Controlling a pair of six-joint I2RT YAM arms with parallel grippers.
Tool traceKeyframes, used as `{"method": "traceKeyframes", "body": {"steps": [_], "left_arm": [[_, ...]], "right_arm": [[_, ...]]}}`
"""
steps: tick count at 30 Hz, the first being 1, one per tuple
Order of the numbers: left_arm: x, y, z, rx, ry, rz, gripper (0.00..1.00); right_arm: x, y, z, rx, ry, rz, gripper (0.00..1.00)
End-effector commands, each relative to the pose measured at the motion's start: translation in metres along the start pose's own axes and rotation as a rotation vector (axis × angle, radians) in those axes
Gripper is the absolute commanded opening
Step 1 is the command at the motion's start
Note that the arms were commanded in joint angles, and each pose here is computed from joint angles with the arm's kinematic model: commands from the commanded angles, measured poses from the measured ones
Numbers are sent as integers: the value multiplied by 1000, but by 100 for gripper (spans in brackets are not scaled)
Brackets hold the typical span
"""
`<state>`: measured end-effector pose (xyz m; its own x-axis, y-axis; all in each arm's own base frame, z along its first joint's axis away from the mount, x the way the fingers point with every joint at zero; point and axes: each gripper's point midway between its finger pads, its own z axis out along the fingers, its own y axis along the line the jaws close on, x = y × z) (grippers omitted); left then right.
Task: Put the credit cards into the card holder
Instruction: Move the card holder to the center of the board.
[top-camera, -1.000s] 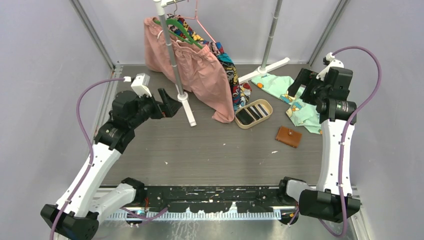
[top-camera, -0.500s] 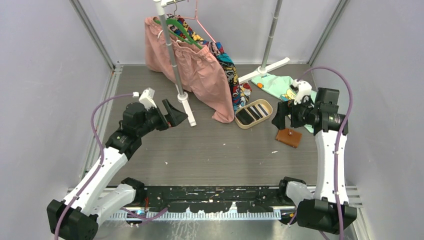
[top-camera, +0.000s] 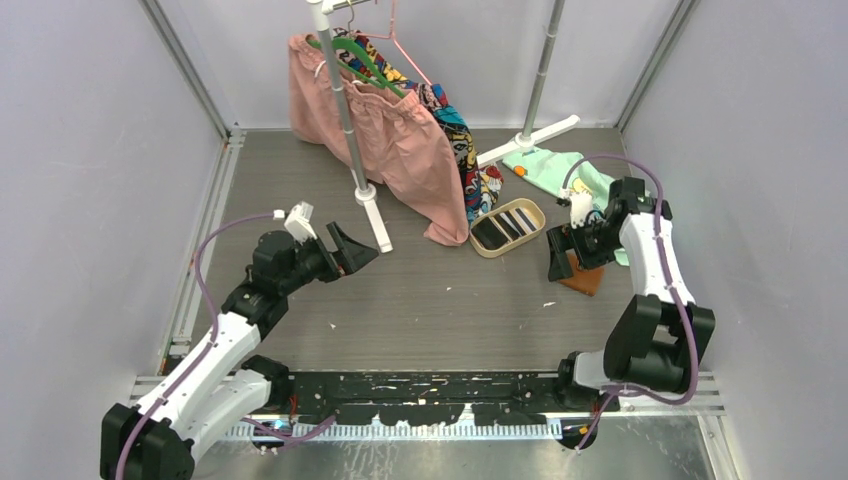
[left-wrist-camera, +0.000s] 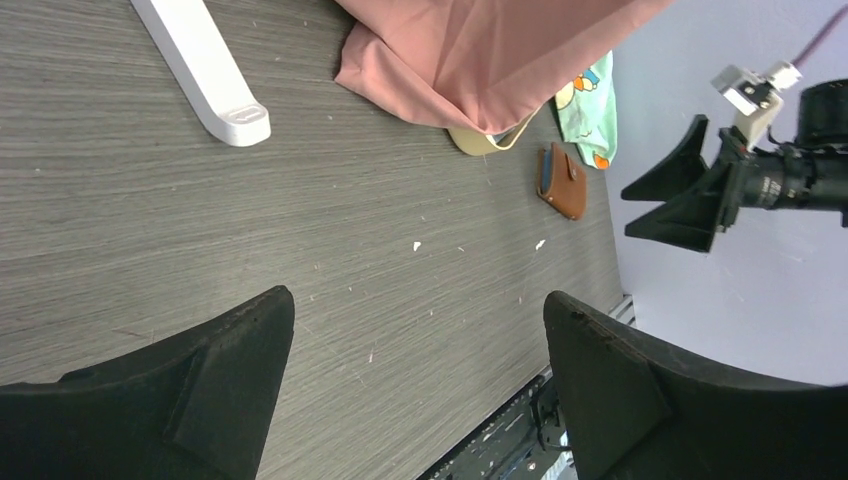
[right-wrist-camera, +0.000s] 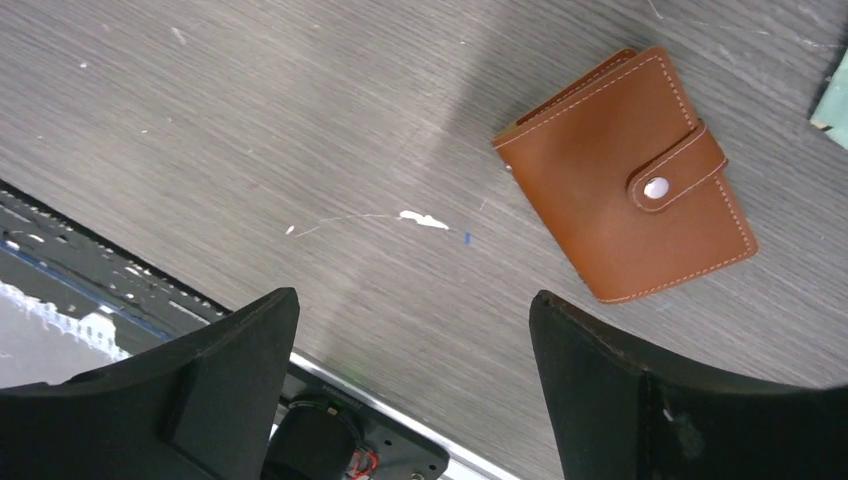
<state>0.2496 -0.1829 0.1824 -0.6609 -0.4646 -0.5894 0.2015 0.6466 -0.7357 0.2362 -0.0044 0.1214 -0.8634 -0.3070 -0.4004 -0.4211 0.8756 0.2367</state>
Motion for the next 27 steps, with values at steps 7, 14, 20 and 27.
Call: {"method": "traceKeyframes", "body": {"steps": [7, 14, 20, 27], "left_arm": [[-2, -24, -4, 156, -31, 38, 92], [7, -24, -4, 194, -19, 77, 90], [16, -28, -1, 228, 9, 131, 89], [31, -31, 2, 259, 55, 171, 88]], "right_arm": [[-9, -75, 38, 85, 123, -133, 75], [-17, -99, 52, 72, 148, -232, 71], [-28, -114, 53, 72, 168, -312, 71], [-17, -119, 65, -29, 264, -373, 69]]}}
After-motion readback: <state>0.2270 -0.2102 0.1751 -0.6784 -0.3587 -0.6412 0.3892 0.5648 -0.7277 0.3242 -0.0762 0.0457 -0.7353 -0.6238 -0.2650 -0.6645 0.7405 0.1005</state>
